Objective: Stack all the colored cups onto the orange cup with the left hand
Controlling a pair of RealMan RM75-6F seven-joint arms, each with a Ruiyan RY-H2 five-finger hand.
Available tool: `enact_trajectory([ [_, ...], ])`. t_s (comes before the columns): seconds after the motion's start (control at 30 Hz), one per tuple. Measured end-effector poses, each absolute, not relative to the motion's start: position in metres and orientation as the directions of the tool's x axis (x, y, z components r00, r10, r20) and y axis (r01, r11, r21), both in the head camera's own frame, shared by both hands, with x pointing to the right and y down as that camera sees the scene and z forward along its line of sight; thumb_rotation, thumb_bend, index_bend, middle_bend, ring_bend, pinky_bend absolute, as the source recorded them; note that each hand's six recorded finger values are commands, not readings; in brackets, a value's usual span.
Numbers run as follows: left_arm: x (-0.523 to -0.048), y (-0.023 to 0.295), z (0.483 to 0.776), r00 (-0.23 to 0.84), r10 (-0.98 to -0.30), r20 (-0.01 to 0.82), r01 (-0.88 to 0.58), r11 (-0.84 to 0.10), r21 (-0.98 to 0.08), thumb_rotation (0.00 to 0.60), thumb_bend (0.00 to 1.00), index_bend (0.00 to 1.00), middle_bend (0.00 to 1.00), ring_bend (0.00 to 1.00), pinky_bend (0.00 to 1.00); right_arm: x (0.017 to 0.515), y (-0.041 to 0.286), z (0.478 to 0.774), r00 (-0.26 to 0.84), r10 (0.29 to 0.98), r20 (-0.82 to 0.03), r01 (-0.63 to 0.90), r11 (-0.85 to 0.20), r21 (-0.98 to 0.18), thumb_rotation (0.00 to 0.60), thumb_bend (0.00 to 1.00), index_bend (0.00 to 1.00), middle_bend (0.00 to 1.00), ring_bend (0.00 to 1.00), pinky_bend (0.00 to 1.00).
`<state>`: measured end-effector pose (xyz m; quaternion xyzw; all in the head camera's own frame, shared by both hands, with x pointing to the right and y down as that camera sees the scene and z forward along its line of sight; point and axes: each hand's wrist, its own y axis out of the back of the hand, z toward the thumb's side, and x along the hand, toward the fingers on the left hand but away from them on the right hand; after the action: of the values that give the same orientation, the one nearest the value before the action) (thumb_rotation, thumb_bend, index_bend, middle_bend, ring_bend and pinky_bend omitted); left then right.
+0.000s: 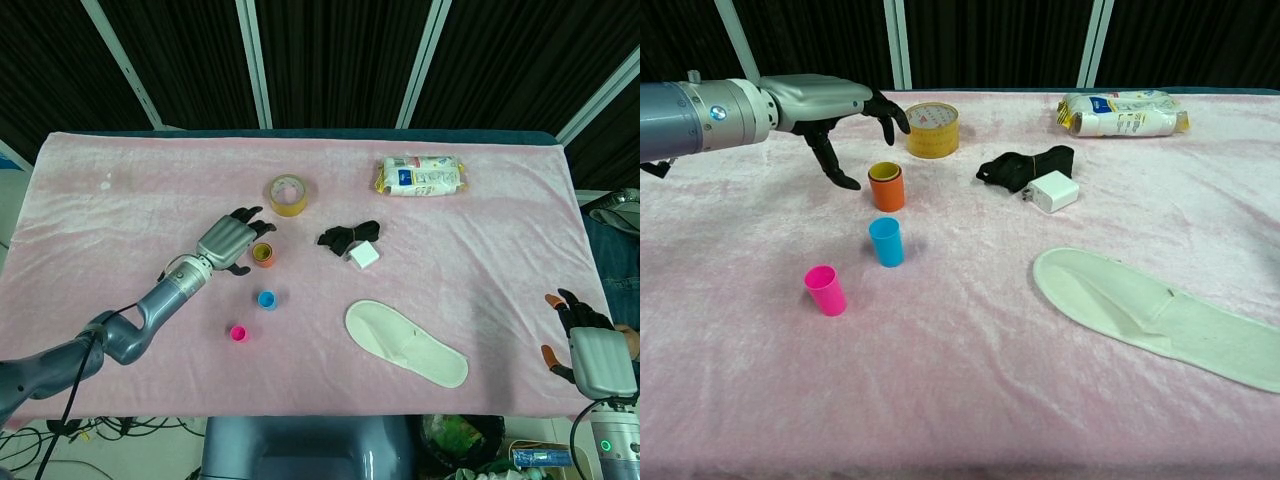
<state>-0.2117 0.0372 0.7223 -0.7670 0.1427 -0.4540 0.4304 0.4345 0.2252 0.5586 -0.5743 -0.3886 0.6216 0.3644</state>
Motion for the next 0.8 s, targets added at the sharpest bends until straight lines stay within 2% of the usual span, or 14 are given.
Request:
enact_trajectory([
  [0.3, -0.213, 0.045, 0.691, 0.595, -0.62, 0.511, 0.123, -0.559, -0.82, 0.6, 0.18, 0.24, 0.32, 0.0, 0.13, 0.433, 0.226, 0.558, -0.07, 0.903, -0.423, -0.023, -0.426, -0.905, 0.6, 0.24, 0.2, 0.1, 0.19, 0.28],
  [0.53, -0.209, 0.073, 0.681, 0.642, -0.558, 0.526, 0.155, -0.578, -0.802, 0.6, 0.19, 0.25, 0.33, 0.0, 0.13, 0.434, 0.226, 0.557, -0.076, 0.904, -0.421, -0.024, -0.424, -0.905, 0.6, 0.24, 0.2, 0.1, 0.19, 0.28],
  [0.8, -0.204, 0.094, 0.691, 0.656, -0.481, 0.581, 0.219, -0.616, -0.757, 0.6, 0.19, 0.25, 0.33, 0.0, 0.13, 0.434, 0.225, 0.557, -0.077, 0.904, -0.421, -0.026, -0.424, -0.905, 0.6, 0.24, 0.2, 0.1, 0.19, 0.28],
])
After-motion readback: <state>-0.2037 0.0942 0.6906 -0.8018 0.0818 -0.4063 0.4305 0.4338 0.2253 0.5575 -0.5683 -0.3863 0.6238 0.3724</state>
